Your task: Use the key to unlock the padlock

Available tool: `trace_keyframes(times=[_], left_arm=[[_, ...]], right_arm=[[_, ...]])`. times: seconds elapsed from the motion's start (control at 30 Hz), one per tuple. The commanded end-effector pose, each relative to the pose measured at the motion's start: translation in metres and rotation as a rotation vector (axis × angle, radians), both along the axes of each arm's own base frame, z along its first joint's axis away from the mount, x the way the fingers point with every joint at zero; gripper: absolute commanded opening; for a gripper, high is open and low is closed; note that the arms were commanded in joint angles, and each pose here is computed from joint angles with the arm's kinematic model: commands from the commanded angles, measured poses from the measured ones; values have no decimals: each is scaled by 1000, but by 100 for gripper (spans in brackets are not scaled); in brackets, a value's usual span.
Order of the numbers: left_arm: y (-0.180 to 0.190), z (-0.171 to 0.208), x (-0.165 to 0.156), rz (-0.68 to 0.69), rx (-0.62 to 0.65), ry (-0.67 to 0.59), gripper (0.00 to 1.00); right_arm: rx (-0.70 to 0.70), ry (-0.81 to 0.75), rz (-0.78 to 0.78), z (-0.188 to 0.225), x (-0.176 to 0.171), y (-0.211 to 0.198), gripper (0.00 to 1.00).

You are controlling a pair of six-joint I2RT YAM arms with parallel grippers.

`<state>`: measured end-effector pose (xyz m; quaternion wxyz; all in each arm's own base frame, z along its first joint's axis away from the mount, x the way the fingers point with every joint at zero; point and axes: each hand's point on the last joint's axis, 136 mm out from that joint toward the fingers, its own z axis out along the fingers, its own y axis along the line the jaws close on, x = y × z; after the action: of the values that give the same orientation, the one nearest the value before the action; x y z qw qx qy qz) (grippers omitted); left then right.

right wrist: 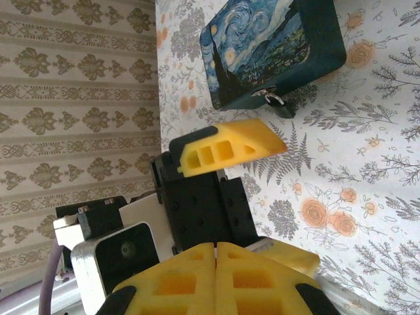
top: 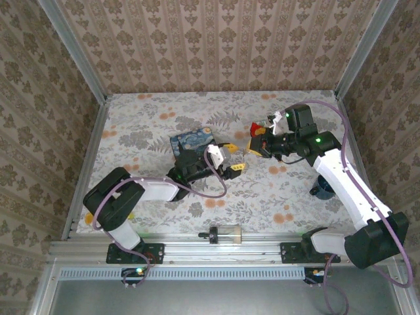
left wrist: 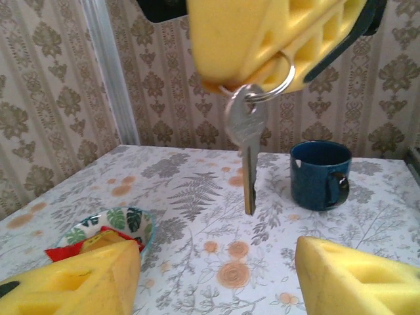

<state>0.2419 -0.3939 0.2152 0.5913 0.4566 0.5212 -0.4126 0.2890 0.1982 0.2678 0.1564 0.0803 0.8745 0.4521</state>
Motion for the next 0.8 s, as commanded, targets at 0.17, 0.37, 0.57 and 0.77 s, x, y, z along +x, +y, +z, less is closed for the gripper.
trace_keyframes(times=[0.17, 0.37, 0.57, 0.77], left_arm=[[-16, 26, -6, -80, -108, 11, 48], [-17, 26, -8, -91, -112, 16, 36], [-17, 26, -8, -92, -111, 19, 31], [-16, 27, -7, -87, -112, 21, 21]], right_arm=[[39, -18, 33, 11, -1, 10, 0], [31, -13, 35, 8, 0, 11, 0], [26, -8, 39, 4, 1, 12, 0], [21, -5, 39, 2, 2, 12, 0]])
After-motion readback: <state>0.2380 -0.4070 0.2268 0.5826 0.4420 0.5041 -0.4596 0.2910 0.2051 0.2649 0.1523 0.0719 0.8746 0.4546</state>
